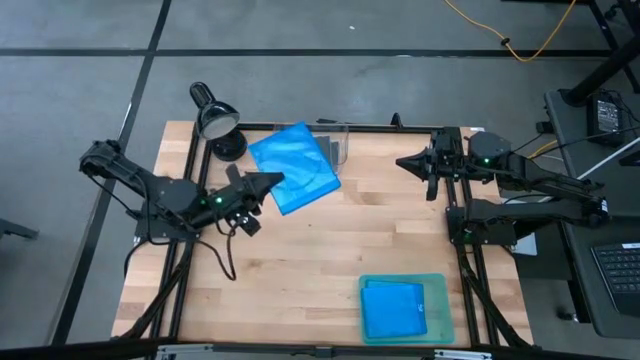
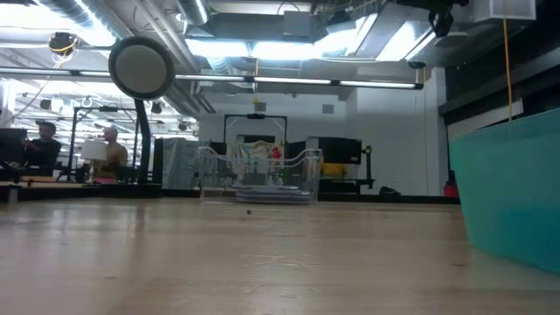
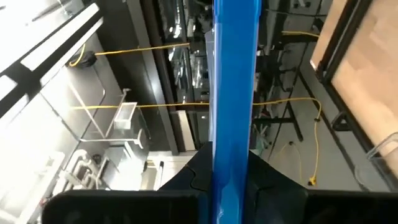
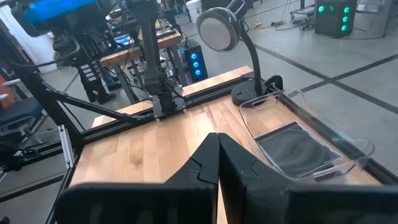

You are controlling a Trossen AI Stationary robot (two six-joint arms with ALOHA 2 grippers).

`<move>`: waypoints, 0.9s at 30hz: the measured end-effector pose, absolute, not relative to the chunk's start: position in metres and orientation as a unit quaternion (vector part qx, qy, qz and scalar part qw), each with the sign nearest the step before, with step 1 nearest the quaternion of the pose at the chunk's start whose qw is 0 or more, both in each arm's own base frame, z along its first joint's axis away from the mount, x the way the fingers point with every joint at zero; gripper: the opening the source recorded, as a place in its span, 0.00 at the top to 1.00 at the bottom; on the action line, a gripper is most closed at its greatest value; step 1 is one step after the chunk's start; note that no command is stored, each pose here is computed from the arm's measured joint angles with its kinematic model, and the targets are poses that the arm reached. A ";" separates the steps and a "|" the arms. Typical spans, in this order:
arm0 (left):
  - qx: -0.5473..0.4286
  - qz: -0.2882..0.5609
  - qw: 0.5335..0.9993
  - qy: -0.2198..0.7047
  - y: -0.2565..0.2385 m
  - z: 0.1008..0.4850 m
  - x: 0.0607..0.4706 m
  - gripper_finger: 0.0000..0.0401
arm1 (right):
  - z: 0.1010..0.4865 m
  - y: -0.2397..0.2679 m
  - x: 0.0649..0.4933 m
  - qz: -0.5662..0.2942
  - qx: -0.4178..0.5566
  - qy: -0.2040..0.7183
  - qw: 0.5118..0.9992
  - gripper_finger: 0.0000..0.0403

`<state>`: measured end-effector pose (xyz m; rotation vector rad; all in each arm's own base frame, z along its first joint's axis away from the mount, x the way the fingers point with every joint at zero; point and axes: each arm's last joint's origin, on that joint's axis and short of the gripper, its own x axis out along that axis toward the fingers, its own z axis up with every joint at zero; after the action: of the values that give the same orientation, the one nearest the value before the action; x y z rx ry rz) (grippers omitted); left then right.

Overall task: Pick & place jewel cases by type
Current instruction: Put the blue cd case into the green bin

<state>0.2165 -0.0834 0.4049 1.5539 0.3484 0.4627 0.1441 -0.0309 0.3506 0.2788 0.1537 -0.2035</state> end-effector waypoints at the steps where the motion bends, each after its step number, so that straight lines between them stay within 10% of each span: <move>1: 0.687 0.206 0.680 0.154 -0.083 0.405 0.217 0.95 | 0.350 -0.031 0.144 -0.101 0.139 0.078 0.982 0.99; 10: 0.542 0.267 0.789 0.111 -0.081 0.412 0.214 0.95 | 0.349 -0.031 0.144 -0.102 0.138 0.084 0.982 0.99; 18: 0.184 0.337 0.923 -0.010 -0.076 0.422 0.206 0.95 | 0.349 -0.031 0.144 -0.102 0.138 0.084 0.982 0.99; 27: -0.164 0.199 0.959 -0.115 -0.076 0.422 0.200 0.95 | 0.349 -0.031 0.144 -0.101 0.137 0.084 0.982 0.99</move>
<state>0.2001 -0.0764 0.4220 -0.3335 -0.2326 0.4041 0.1438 -0.0308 0.3493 0.2763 0.1681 -0.2042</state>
